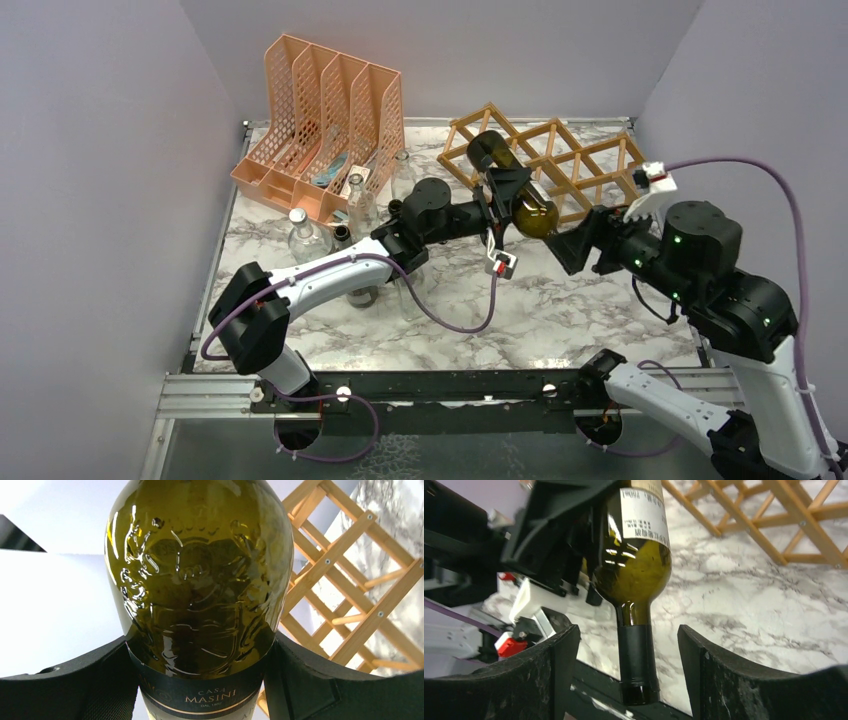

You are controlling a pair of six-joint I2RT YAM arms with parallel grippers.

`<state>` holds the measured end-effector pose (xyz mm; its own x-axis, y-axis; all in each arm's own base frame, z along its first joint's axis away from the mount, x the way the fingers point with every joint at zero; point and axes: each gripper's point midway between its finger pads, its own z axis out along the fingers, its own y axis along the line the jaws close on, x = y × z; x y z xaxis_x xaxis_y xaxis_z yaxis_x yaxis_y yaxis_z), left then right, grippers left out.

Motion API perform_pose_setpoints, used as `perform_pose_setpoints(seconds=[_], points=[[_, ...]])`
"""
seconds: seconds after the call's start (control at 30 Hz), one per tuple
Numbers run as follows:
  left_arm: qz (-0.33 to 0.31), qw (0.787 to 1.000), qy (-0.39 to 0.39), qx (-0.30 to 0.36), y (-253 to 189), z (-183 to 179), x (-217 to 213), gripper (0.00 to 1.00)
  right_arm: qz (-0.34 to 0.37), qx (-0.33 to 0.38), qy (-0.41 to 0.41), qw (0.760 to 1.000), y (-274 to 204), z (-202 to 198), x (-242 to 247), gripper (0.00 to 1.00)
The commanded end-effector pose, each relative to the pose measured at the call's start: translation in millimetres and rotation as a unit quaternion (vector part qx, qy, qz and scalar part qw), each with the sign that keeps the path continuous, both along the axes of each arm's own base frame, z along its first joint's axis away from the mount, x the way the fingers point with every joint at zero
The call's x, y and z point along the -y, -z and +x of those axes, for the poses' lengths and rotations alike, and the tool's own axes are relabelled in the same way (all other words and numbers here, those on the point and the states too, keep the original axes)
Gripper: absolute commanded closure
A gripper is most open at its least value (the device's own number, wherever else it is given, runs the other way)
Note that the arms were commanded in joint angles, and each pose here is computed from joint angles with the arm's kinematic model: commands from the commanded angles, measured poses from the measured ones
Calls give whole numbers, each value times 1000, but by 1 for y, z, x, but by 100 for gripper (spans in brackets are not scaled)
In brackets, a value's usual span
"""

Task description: Put the wine bottle on the wine rack

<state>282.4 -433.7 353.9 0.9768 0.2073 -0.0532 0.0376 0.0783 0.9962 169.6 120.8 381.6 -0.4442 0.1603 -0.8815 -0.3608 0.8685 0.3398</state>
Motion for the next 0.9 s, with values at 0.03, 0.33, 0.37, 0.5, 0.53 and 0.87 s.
perform_pose_setpoints(seconds=[0.03, 0.33, 0.37, 0.5, 0.53, 0.87], points=[[-6, 989, -3, 148, -41, -11, -6, 100, -35, -55, -28, 997, 40, -6, -7, 28], [15, 985, 11, 170, -33, -21, -5, 100, -46, -91, -49, 994, 81, 8, -28, 39], [16, 985, 11, 170, -33, -22, -5, 100, -46, -93, -51, 993, 84, 10, -30, 39], [19, 986, 15, 168, -33, -24, -5, 100, -45, -100, -60, 992, 96, 18, -41, 40], [19, 986, 15, 168, -34, -25, -5, 100, -45, -102, -62, 992, 99, 20, -44, 40], [18, 987, 15, 156, -39, -24, -5, 100, -47, -127, -71, 988, 125, 26, -54, 43]])
